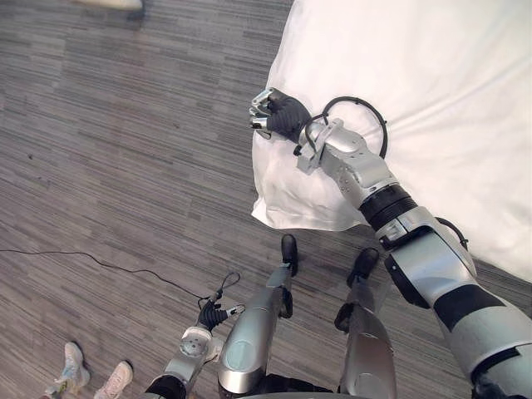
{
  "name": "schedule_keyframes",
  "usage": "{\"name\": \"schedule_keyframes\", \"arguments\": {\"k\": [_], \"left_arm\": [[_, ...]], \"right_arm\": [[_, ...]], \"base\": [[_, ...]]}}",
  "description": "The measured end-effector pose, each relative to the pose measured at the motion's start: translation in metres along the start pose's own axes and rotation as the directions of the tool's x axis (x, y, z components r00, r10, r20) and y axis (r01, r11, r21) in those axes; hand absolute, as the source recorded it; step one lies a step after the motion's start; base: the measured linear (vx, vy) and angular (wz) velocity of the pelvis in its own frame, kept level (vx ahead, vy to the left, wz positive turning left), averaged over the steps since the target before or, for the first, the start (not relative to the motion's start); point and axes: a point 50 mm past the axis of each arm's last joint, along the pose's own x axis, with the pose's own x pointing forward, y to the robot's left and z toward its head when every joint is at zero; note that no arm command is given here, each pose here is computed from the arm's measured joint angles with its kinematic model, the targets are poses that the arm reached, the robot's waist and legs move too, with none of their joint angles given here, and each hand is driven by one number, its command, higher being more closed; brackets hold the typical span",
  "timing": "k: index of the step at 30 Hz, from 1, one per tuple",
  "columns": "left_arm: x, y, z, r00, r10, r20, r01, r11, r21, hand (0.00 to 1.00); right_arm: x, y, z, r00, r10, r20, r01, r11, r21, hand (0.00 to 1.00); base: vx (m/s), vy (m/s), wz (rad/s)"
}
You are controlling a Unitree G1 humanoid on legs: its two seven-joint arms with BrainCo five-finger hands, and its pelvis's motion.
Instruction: Tidy the bed and pick cloth on bed and put in laundry
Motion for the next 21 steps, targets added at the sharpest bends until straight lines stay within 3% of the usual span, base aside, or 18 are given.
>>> {"name": "schedule_keyframes", "arguments": {"k": [4, 6, 10, 12, 16, 21], "left_arm": [[-0.007, 0.013, -0.012, 0.998, 0.057, -0.023, -0.058, 0.997, -0.055, 0.0], [-0.009, 0.021, -0.019, 0.995, 0.083, -0.057, -0.087, 0.994, -0.065, 0.0], [-0.012, 0.026, -0.032, 0.988, 0.086, -0.128, -0.089, 0.996, -0.017, 0.0], [-0.015, 0.025, -0.043, 0.982, 0.074, -0.171, -0.074, 0.997, 0.006, 0.0], [-0.016, 0.016, -0.048, 0.981, 0.029, -0.192, -0.017, 0.998, 0.063, 0.0], [-0.018, 0.009, -0.053, 0.97, 0.007, -0.242, 0.012, 0.997, 0.076, 0.0]], "right_arm": [[-0.033, 0.013, -0.07, 0.999, 0.046, 0.008, -0.047, 0.981, 0.187, 1.0], [-0.083, 0.045, -0.143, 0.995, 0.062, -0.082, -0.034, 0.95, 0.309, 1.0], [-0.174, 0.107, -0.214, 0.944, 0.117, -0.307, 0.019, 0.913, 0.408, 1.0], [-0.176, 0.123, -0.2, 0.961, 0.14, -0.237, -0.036, 0.917, 0.396, 1.0], [-0.148, 0.117, -0.151, 0.992, 0.126, -0.029, -0.114, 0.958, 0.262, 1.0], [-0.111, 0.096, -0.091, 0.983, 0.012, 0.185, -0.043, 0.986, 0.162, 1.0]], "base": [[0.0, 0.068, -0.22], [0.05, 0.029, -0.51], [0.12, -0.029, -0.44], [0.12, -0.078, -0.72], [0.08, -0.082, -0.35], [0.0, -0.022, -0.04]]}}
